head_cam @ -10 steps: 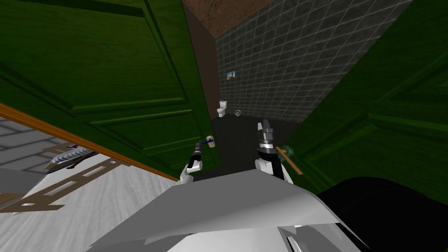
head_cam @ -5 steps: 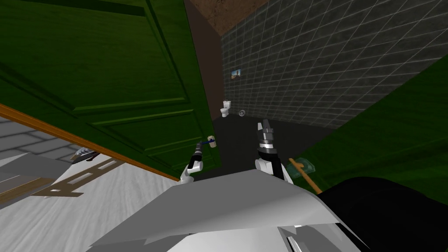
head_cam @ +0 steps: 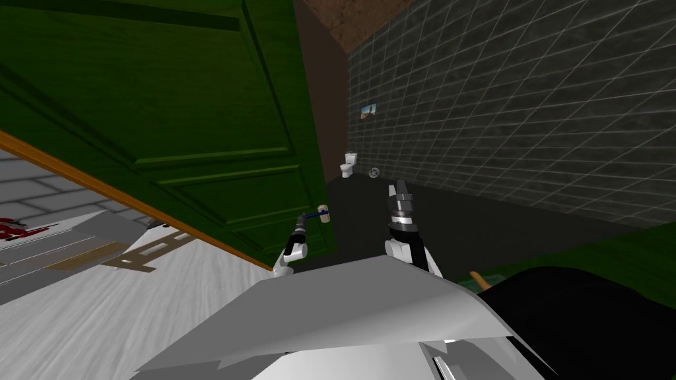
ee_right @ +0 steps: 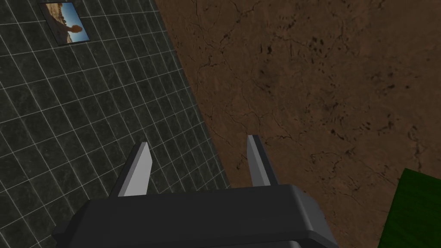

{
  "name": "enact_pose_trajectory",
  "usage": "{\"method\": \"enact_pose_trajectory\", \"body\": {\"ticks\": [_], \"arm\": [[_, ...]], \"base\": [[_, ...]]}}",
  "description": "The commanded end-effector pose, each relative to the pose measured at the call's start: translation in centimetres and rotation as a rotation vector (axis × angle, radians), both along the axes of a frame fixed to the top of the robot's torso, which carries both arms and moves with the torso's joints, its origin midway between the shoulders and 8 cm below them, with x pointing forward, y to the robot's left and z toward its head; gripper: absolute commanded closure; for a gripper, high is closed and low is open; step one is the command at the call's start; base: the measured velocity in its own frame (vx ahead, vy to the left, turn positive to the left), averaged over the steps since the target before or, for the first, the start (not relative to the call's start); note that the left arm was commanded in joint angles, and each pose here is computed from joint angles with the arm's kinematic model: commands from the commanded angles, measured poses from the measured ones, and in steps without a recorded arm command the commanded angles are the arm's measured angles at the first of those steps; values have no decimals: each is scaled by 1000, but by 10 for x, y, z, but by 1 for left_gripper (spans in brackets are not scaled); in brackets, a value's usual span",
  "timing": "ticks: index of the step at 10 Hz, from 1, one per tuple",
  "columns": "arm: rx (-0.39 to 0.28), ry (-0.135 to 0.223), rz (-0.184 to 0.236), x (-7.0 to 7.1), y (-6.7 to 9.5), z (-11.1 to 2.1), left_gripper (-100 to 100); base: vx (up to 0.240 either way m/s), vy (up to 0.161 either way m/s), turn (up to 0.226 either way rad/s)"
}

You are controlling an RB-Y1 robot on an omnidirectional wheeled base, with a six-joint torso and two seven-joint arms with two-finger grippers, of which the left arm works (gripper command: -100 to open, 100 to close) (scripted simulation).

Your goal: Push the door open

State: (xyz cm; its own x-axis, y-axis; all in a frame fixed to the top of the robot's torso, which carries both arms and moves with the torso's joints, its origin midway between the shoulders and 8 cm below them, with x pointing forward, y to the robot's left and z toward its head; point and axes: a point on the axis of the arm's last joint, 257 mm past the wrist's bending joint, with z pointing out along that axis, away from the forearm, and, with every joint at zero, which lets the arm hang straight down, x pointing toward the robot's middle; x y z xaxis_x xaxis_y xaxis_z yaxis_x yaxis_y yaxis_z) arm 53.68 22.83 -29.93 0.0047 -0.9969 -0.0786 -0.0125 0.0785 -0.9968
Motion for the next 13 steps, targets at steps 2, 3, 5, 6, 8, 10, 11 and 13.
{"method": "enact_pose_trajectory", "body": {"ticks": [2,3,5,6,8,10,11,13], "arm": [[4,-18,19,-1,7,7,100],[-1,-17,18,-2,3,7,100],[-14,-16,15,-3,-6,6,100],[-20,-16,14,-4,-10,6,100],[-36,-15,12,-5,-19,6,100],[-51,-14,11,-6,-28,6,100],[-58,-14,10,-6,-31,6,100],[-71,-13,9,-7,-38,6,100]], "base": [[179,-96,187],[157,-100,224],[170,-122,208],[148,-98,197],[131,-135,175],[113,-134,145],[85,-150,125],[59,-120,84]]}}
